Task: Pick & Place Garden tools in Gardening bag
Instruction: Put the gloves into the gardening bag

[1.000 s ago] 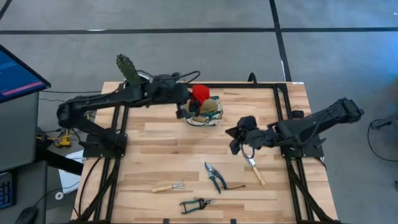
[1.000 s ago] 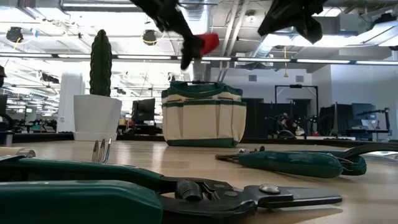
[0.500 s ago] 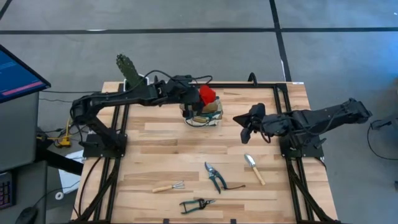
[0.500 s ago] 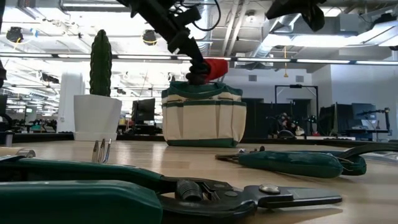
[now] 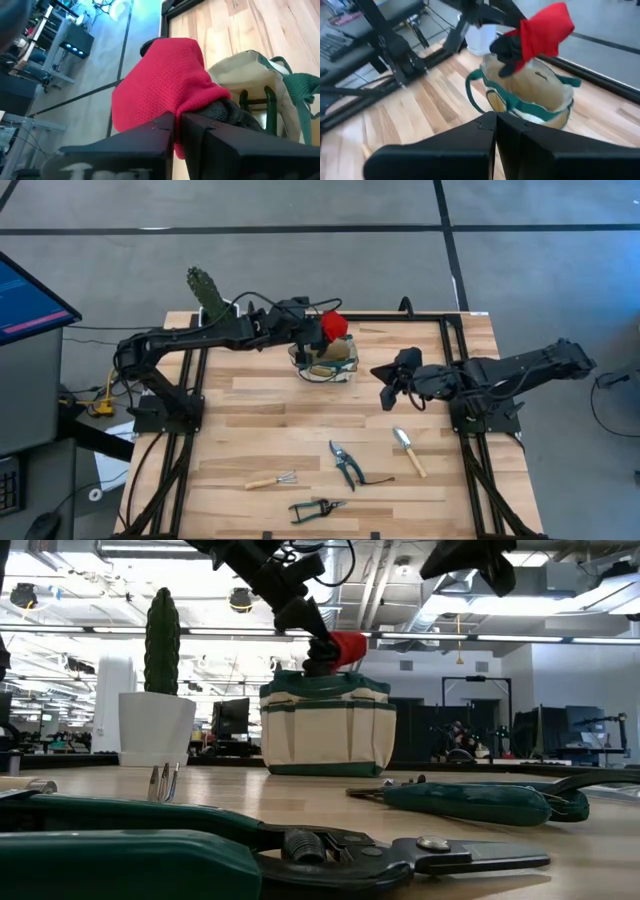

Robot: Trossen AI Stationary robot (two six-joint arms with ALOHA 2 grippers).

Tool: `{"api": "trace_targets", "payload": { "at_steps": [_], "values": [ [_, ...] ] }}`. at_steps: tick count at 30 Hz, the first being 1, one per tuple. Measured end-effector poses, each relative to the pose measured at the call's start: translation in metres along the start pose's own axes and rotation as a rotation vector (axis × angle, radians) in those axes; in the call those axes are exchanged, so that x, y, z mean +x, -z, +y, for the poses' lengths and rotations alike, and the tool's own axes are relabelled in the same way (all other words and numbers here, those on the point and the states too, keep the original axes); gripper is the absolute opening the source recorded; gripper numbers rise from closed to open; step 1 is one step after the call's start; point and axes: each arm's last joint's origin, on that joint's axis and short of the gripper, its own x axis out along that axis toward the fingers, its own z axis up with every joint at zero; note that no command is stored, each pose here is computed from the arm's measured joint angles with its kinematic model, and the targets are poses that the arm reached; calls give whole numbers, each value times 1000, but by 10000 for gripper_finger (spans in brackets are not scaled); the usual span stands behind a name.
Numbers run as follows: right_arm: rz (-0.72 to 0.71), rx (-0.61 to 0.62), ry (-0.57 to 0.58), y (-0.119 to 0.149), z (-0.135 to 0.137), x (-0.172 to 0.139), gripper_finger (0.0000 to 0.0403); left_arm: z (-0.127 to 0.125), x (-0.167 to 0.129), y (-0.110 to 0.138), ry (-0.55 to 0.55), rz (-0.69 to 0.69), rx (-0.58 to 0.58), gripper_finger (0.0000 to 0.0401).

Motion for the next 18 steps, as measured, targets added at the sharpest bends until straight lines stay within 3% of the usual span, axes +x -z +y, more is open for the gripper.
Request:
{"api": "trace_targets", "payload": {
  "at_steps": [11,18],
  "values": [
    [7,-4,4,1,0,1,1,-41,14,40,96,125,23,4],
    [7,-12,6,1,-1,1,1,-55,13,42,174,91,35,4]
  ]
}}
